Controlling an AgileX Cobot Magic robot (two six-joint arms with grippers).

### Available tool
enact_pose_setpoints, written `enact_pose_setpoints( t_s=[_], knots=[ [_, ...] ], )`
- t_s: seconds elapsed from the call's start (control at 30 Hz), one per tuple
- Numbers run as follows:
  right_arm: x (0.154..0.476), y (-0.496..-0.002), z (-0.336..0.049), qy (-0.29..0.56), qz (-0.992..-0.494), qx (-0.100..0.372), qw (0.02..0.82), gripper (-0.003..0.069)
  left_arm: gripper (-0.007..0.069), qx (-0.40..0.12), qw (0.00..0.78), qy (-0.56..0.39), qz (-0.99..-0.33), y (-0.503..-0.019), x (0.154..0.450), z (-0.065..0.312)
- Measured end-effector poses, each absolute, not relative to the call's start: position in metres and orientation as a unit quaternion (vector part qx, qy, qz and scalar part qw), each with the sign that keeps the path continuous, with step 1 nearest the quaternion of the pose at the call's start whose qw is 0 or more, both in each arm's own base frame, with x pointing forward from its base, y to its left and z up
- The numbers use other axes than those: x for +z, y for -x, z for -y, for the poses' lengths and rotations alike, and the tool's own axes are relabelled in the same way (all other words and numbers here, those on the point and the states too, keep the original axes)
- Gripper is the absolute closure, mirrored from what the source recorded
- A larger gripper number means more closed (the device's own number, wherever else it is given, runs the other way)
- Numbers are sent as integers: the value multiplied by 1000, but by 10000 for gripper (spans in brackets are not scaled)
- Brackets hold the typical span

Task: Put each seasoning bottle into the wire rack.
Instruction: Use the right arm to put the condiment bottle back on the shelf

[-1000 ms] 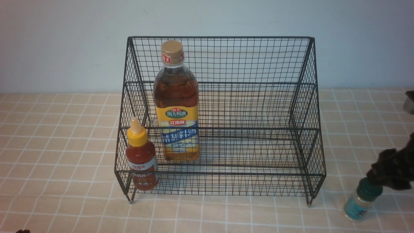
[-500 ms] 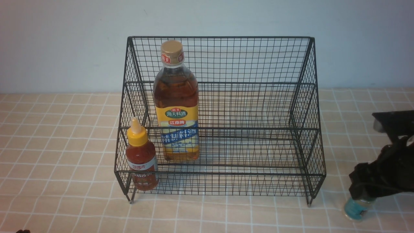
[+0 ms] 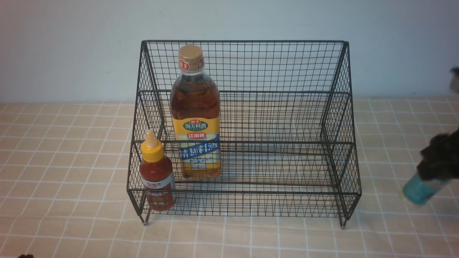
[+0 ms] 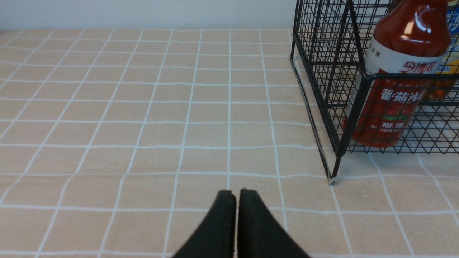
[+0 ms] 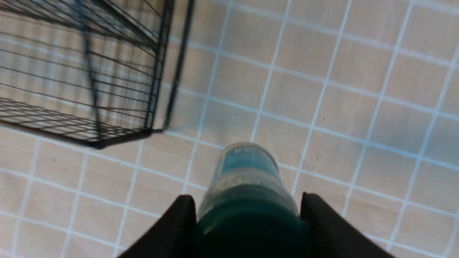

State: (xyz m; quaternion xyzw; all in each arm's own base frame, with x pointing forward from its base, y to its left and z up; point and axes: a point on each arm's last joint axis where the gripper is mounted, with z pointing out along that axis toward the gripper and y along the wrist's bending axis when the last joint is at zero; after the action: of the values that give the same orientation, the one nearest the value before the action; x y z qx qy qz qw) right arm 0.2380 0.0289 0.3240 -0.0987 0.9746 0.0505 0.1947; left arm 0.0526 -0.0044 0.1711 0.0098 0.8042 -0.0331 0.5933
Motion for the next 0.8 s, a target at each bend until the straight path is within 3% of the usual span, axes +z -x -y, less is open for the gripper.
enact_pose_setpoints(
  t_s=[0.07,0.13,0.27,0.47,0.8],
  knots=[
    [358,-225,-28,105,-963,49,243,320,632,-33,593,-10,-804,-53,171,4],
    [371,-221,-28,106,-957,53,265,320,632,-33,593,-10,-804,-53,171,4],
    [393,-212,-37,105,-943,104,299,320,632,-33,593,-10,-804,-53,171,4],
    [388,-213,-64,128,-942,142,276,320,632,-33,593,-10,-804,-53,171,4],
    [358,-237,-121,150,-949,119,249,320,632,-33,593,-10,-804,-53,171,4]
  ],
)
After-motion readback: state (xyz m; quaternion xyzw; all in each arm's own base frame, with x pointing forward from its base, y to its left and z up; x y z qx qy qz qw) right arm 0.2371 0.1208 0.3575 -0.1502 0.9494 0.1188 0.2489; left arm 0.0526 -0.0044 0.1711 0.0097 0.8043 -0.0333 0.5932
